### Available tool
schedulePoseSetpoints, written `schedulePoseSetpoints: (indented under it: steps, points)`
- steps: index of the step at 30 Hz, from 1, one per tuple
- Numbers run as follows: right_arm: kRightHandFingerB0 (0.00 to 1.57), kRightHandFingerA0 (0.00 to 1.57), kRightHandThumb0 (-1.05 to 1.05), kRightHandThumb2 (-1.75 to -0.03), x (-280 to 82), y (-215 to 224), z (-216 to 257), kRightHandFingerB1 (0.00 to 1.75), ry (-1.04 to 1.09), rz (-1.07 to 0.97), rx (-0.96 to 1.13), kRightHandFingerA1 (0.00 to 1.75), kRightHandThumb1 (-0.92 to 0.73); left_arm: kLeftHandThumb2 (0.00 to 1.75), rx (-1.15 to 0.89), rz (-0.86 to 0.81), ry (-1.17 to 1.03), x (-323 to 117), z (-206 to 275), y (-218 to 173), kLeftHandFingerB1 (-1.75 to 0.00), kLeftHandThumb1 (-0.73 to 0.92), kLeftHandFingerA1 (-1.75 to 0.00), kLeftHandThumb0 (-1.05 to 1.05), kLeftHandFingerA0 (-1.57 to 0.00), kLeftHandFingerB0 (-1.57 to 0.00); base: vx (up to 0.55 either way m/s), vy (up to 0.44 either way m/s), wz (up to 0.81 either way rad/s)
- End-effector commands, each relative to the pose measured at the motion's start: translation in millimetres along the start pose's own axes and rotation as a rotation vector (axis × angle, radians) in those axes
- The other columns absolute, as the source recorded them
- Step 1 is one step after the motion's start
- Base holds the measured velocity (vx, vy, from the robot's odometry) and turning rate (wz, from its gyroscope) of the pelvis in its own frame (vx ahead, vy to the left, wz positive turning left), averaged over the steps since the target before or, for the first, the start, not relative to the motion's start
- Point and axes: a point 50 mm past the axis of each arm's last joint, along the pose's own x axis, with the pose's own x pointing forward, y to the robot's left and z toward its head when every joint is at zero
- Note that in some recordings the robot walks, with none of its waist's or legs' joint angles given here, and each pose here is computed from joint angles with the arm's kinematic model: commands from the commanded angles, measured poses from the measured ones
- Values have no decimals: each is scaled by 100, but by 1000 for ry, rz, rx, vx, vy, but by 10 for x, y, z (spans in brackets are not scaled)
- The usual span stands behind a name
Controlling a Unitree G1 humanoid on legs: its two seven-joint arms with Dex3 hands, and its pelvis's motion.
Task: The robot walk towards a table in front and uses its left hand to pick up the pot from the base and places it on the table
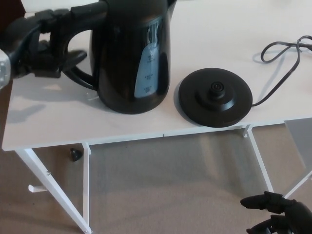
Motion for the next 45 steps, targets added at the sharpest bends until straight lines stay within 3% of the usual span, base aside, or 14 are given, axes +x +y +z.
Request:
schedulePoseSetpoints:
  steps: [1,7,8,9,10,11,18,28,29,33,41,43,44,45]
  points:
    - [62,91,-50,-76,-85,-57,-102,57,30,-20,-4,63,-41,73,78,-113,22,-115,0,-2,0,43,0,-71,0,0,0,0,0]
    - [60,88,-49,-77,-81,-53,-107,56,47,-14,-10,63,-42,80,75,-140,-101,-353,249,99,0,44,0,-82,0,0,0,0,0]
    - [61,88,-48,-77,-102,-49,-126,57,48,-12,-4,63,-41,57,88,-136,-143,-402,294,91,0,53,0,-80,0,0,0,0,0]
    - [63,88,-48,-77,-127,-45,-146,57,54,-8,-2,63,-41,82,90,-123,-184,-466,346,99,0,45,0,-84,0,0,0,0,0]
    - [63,88,-48,-77,-147,-42,-161,57,60,-4,-3,63,-41,82,85,-109,-213,-523,386,111,0,45,0,-84,0,0,0,0,0]
    - [59,88,-48,-77,-152,-43,-166,56,61,-1,-11,63,-42,56,93,-88,-239,-572,423,130,0,52,0,-85,0,0,0,0,0]
    - [57,88,-45,-77,-217,-15,-246,56,105,21,-11,64,-41,60,164,57,-396,-1085,544,385,0,52,0,-93,0,0,0,0,0]
    - [54,85,-42,-78,-246,-13,-312,56,111,9,23,65,-38,55,-114,230,-331,-1821,-274,861,0,50,0,-82,0,0,0,0,0]
    - [52,83,-43,-79,-256,-32,-334,56,119,-6,35,65,-38,76,-192,288,-273,-1954,-596,826,-2,42,0,-69,0,0,0,0,0]
    - [60,77,-50,-56,-268,-47,-364,46,132,-24,29,46,-44,66,-332,437,-166,-2113,-1164,603,-13,37,-16,-27,0,0,0,0,0]
    - [44,60,-61,-73,-280,-99,-491,48,186,-133,97,51,-39,72,-588,495,199,-2525,-2397,-437,-13,34,-17,-52,0,0,0,0,0]
    - [40,57,-61,-73,-298,-112,-529,47,197,-157,144,51,-38,72,-615,481,273,-2543,-2543,-650,-10,35,-17,-54,0,0,0,0,0]
    - [42,61,-58,-55,-303,-132,-552,37,208,-171,164,41,-45,71,-607,459,295,-2513,-2561,-711,-5,37,-14,-57,0,0,0,0,0]
    - [32,50,-66,-74,-307,-163,-571,44,216,-188,176,49,-39,73,-567,426,328,-2453,-2571,-764,-7,39,-13,-61,0,0,0,0,0]
